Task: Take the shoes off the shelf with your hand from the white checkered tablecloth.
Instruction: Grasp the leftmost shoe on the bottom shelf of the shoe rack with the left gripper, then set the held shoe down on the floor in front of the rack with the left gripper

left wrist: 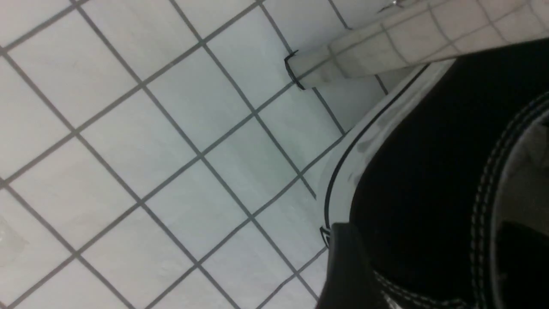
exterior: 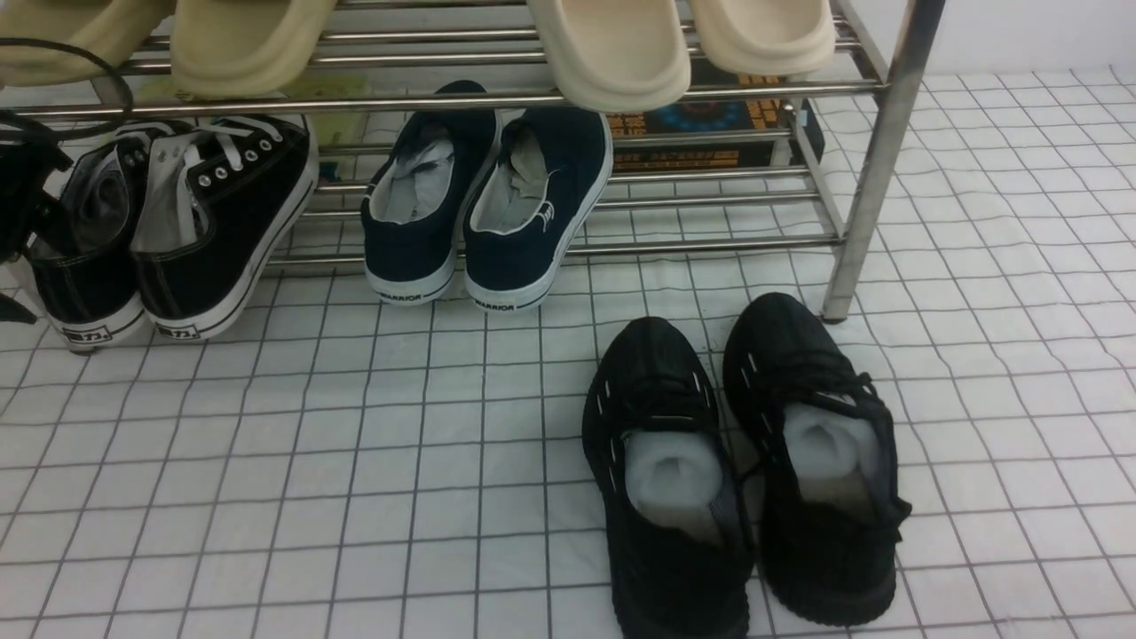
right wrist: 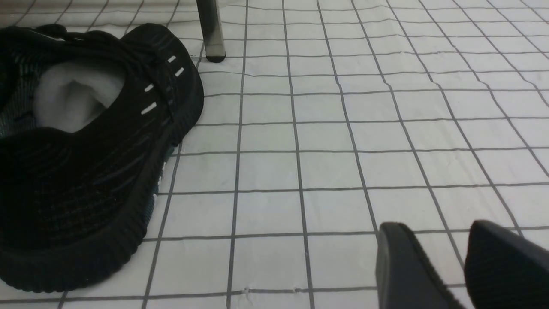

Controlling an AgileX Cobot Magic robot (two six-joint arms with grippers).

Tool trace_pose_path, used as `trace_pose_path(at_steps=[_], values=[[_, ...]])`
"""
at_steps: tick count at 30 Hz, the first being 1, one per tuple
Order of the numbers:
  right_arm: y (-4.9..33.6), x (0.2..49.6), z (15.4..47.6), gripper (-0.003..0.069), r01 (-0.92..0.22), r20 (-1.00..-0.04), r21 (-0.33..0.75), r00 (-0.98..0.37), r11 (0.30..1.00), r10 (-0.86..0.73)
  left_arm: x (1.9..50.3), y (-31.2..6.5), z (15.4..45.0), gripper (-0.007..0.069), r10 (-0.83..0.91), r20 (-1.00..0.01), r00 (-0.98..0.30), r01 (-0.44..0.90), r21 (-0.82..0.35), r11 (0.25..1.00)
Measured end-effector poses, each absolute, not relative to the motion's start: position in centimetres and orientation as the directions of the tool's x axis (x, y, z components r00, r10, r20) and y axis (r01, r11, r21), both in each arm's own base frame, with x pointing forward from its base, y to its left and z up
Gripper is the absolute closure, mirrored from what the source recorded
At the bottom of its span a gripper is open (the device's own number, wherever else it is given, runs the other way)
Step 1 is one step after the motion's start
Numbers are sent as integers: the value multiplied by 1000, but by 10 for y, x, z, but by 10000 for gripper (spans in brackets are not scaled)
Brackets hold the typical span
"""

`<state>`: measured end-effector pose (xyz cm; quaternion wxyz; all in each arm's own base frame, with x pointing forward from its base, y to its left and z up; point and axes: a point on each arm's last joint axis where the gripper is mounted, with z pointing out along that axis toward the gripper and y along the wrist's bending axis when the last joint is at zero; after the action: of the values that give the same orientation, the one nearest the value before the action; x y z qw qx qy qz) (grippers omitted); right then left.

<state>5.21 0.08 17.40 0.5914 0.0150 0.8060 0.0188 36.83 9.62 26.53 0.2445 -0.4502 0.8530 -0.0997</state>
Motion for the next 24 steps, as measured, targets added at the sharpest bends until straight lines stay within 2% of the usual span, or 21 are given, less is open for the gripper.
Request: trace_pose_path(at_steps=[3, 7, 9, 17, 21, 24], values=[[1, 52, 174, 420, 2, -953, 48, -300, 999, 47, 371, 97, 256, 287, -817, -306, -489, -729, -371, 576], [1, 52, 174, 420, 2, -953, 48, -300, 999, 47, 369, 98, 252, 523, -809, -292, -510, -739, -333, 586], [1, 52, 174, 420, 2, -953, 48, -300, 999, 47, 365, 98, 254, 570, -799, -293, -525, -740, -306, 599], [1, 52, 174, 420, 2, -953, 48, -300, 999, 47, 336, 93, 287, 578, -781, -281, -558, -745, -246, 620], [1, 52, 174, 420, 2, -953, 48, -300, 999, 47, 315, 90, 301, 578, -782, -230, -579, -767, -169, 618], [1, 52, 174, 420, 3, -953, 48, -300, 999, 47, 300, 91, 311, 578, -785, -234, -573, -788, -107, 607]])
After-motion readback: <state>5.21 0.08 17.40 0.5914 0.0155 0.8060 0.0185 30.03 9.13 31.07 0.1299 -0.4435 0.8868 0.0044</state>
